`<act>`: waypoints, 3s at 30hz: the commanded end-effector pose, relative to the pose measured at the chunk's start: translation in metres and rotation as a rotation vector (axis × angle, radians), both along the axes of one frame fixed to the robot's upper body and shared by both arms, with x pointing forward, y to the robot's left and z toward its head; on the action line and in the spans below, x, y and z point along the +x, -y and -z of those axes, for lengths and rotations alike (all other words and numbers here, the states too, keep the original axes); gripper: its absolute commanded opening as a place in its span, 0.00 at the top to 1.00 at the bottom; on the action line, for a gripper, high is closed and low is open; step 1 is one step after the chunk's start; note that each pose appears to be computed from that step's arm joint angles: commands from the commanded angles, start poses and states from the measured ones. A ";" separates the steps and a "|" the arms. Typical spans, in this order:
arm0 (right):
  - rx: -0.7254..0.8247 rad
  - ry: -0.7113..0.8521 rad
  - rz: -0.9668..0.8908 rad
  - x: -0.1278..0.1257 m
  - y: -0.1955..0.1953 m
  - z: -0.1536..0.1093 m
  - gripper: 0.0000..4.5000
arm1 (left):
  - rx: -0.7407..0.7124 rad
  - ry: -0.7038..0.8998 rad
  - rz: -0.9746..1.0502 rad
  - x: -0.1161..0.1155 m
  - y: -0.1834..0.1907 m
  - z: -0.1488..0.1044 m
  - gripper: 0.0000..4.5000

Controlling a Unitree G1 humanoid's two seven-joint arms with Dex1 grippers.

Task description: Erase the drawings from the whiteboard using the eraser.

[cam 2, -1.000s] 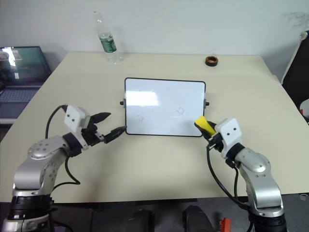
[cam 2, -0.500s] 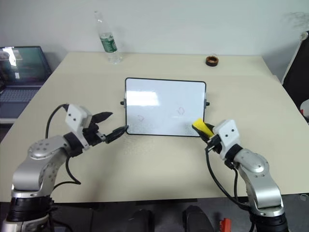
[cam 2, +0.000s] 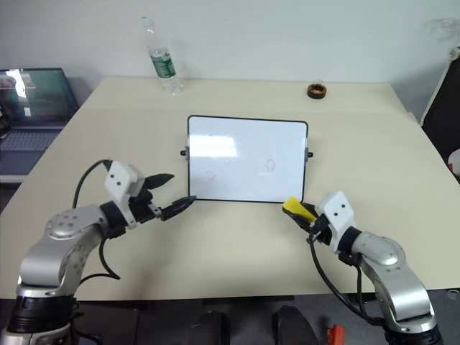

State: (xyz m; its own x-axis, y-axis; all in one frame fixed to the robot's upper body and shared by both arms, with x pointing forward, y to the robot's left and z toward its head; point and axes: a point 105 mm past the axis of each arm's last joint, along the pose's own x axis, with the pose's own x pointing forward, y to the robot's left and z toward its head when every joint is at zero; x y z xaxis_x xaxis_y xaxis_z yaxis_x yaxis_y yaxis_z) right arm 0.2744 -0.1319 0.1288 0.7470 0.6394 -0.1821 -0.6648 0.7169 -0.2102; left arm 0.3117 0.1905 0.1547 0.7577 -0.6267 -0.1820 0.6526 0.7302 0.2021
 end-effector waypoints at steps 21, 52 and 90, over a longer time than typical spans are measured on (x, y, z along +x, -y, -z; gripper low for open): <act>-0.188 0.340 0.131 0.108 -0.060 -0.021 0.77 | 0.110 0.039 0.228 0.000 0.022 0.006 0.00; -0.242 0.302 0.331 0.128 -0.029 -0.032 0.77 | 0.088 0.044 0.224 -0.002 0.027 0.003 0.00; -0.355 0.250 -0.014 0.099 -0.075 -0.004 0.77 | 0.008 0.156 -0.147 0.018 -0.032 -0.037 0.00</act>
State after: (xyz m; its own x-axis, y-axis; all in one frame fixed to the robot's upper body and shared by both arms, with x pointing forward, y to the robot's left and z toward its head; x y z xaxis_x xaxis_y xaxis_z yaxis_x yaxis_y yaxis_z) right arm 0.3689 -0.0569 0.1299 0.7785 0.5883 -0.2187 -0.5829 0.5485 -0.5994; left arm 0.3337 0.2223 0.1716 0.8533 -0.5081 -0.1167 0.5204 0.8164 0.2504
